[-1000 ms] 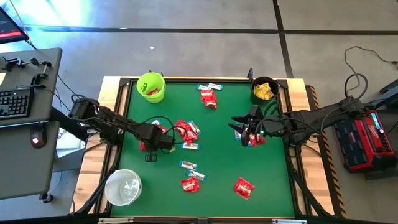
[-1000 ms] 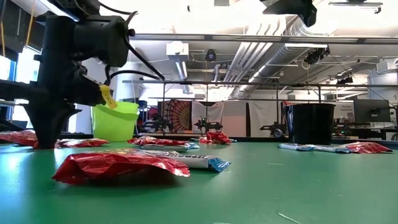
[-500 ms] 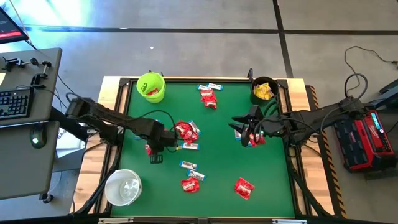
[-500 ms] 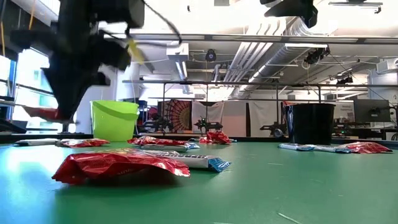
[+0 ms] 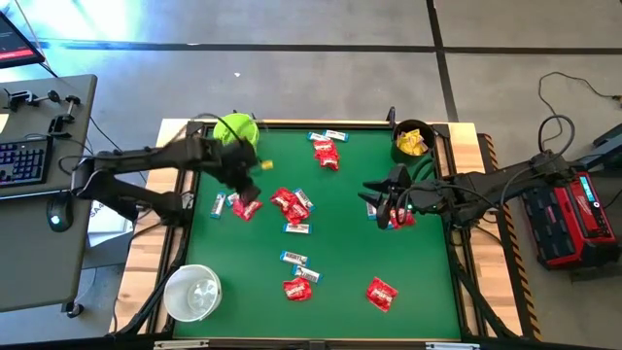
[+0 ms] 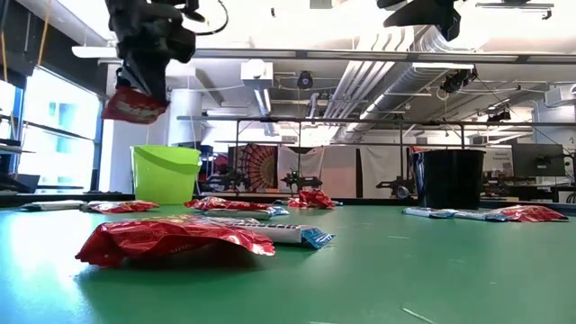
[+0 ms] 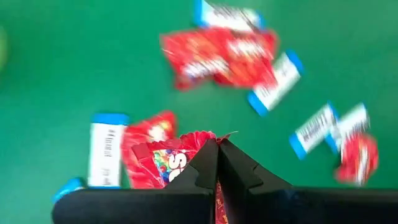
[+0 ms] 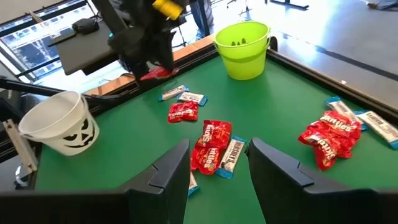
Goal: Sort candy by brand, put in halloween buckets
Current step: Put the red candy into the green bucket
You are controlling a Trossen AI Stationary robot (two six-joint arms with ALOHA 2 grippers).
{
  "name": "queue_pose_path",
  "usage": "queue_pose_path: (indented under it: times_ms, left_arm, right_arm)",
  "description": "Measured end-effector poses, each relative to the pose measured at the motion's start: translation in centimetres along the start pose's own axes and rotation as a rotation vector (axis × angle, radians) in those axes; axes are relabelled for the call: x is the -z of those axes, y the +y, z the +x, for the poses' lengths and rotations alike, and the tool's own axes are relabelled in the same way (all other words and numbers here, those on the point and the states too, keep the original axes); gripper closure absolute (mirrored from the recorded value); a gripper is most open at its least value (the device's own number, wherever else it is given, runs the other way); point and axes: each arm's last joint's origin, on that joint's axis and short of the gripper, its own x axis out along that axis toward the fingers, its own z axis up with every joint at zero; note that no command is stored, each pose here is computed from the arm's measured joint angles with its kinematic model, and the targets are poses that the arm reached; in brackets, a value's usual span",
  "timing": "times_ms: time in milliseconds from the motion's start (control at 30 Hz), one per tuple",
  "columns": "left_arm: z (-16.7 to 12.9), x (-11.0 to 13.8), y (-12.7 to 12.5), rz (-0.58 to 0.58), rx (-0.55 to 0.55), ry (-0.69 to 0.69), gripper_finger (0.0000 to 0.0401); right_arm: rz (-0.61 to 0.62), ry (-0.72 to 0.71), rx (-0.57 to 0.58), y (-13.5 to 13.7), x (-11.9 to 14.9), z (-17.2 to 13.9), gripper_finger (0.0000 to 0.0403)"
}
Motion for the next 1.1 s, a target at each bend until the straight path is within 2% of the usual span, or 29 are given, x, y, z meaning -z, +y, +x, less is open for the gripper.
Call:
queue_pose_path:
  times_ms: [100,367,733,933,1100]
  left_arm:
    - [-0.9,-0.9,2.1,-0.084,-0.033,-0.063,0.0401]
    - [-3.0,-3.5,5.7,-0.162,-0.164,-0.195,0.0401]
    - [-3.5,-4.6,10.6,-0.284,-0.273,-0.22,0.0401]
    - [-4.0,-4.6,12.3,-0.325,-0.366,-0.235,0.0401]
    - [-3.2,-5.0,13.1,-0.325,-0.39,-0.198,0.0401]
  right_arm:
    - [0.0,-0.011,0.02,-0.1,0.0,0.0,0.0253]
    - [0.015,-0.017,0.044,-0.2,0.0,0.2,0.0253]
    - [0.008,0.061,0.061,0.6,1.5,2.6,0.0253]
    - [-0.004,0.1,0.022,1.3,2.3,3.9,0.0253]
    - [-0.001,0.095,0.029,1.3,2.3,4.2,0.0253]
